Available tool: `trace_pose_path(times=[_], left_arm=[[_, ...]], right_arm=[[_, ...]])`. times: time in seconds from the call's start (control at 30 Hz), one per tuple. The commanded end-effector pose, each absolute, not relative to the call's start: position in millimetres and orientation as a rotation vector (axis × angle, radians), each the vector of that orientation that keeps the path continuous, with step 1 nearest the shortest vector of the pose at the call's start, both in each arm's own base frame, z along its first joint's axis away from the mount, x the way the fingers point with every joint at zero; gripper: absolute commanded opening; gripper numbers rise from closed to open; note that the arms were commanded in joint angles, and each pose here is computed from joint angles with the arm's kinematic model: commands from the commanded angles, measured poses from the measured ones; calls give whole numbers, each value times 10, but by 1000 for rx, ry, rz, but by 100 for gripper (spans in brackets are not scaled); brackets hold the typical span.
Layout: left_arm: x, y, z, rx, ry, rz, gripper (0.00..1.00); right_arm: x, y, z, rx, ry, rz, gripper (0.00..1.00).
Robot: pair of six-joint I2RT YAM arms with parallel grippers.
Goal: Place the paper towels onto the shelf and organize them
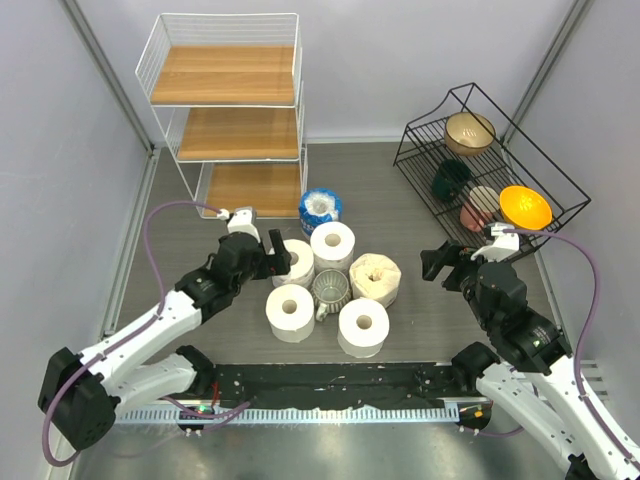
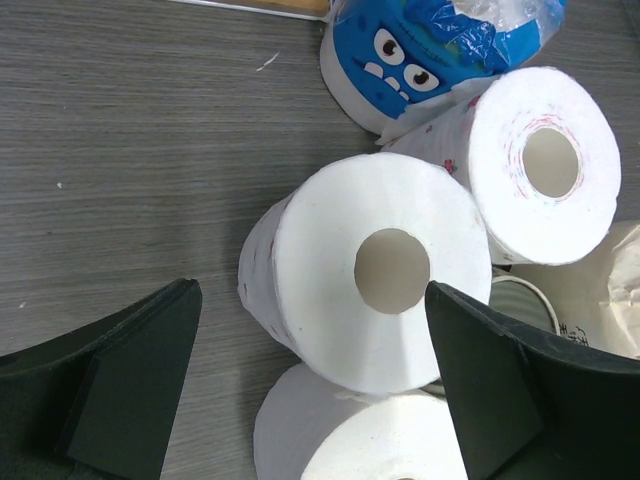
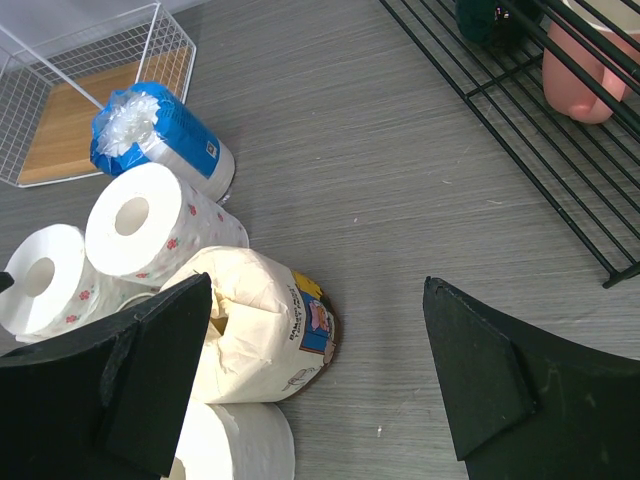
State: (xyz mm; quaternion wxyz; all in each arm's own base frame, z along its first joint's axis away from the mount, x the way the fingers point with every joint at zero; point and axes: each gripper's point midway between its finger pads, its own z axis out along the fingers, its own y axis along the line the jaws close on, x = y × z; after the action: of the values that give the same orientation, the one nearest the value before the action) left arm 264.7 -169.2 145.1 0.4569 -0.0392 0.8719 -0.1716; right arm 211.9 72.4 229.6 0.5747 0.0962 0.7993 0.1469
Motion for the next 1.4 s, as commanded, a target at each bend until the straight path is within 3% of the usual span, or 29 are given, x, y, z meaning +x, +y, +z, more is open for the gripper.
trace_pose_path(times=[0.0, 0.53, 1.0, 1.1, 1.37], left_arm=[[2742, -1770, 1536, -87, 2108, -446, 100], [2850, -1773, 1163, -113, 2215, -331, 99], [2809, -1730, 1312, -91, 2190, -336, 39], [2825, -1686, 1530, -73, 2157, -316, 33], [2834, -1612, 2677, -86, 1957, -392, 32]], right_arm=[[2144, 705, 2407, 248, 1835, 349, 92], [2144, 721, 2393, 242, 1843, 352, 91], [2161, 732, 2354, 245, 1848, 352, 91], [2164, 751, 2344, 241, 1854, 357, 91], [2168, 763, 2337, 239, 1856, 363, 91]])
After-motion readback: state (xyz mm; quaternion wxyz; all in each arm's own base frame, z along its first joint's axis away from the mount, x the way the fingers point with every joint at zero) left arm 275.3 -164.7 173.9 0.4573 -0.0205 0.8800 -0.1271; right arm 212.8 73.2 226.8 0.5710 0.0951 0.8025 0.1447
